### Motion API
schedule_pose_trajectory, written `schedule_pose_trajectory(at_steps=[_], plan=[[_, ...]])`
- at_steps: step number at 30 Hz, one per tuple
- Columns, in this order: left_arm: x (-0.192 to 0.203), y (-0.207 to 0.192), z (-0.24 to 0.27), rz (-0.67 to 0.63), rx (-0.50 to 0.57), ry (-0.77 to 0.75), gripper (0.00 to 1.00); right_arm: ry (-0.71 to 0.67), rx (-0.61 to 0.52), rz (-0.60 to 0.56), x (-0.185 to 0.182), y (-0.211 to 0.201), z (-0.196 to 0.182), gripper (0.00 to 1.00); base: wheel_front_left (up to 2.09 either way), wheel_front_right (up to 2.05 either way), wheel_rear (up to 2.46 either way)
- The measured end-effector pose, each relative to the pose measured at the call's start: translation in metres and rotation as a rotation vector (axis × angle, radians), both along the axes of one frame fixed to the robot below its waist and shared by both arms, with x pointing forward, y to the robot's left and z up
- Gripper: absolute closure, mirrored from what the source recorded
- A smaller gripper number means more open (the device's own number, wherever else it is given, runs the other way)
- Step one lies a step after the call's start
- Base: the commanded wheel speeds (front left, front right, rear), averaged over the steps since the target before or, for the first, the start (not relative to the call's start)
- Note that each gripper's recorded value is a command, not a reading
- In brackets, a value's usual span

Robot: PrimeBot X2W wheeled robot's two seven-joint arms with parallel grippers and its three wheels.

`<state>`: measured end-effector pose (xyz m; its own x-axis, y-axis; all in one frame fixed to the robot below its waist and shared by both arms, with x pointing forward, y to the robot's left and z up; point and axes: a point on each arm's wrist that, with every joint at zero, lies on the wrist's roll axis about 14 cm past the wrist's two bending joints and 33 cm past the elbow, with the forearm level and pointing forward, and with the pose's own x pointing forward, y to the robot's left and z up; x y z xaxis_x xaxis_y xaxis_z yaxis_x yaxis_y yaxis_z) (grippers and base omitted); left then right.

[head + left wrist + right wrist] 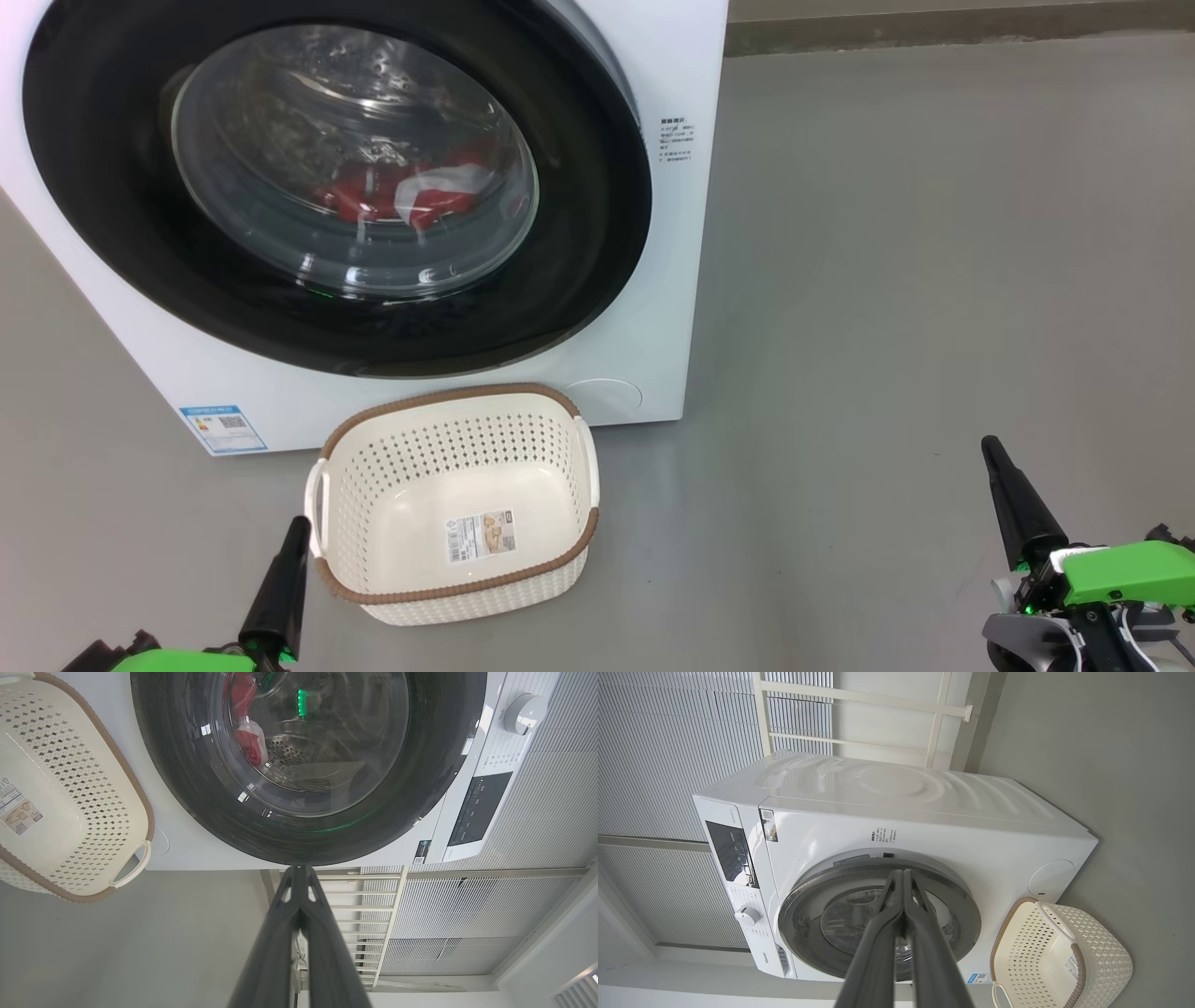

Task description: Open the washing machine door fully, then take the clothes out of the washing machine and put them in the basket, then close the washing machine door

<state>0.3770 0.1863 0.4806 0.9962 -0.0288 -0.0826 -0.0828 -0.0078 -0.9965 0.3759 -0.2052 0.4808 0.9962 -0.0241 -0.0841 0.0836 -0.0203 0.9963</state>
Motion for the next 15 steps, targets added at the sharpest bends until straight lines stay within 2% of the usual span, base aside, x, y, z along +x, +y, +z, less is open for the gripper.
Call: schedule_pose_trajectory(at_steps=[15], plan=[[0.0000,0.0001,0.0000,0.000,0.000,0.000,1.00,0.000,-0.001,0.002,0.0000,0.0004,0.0000,1.00,0.00,0.00,0.00]])
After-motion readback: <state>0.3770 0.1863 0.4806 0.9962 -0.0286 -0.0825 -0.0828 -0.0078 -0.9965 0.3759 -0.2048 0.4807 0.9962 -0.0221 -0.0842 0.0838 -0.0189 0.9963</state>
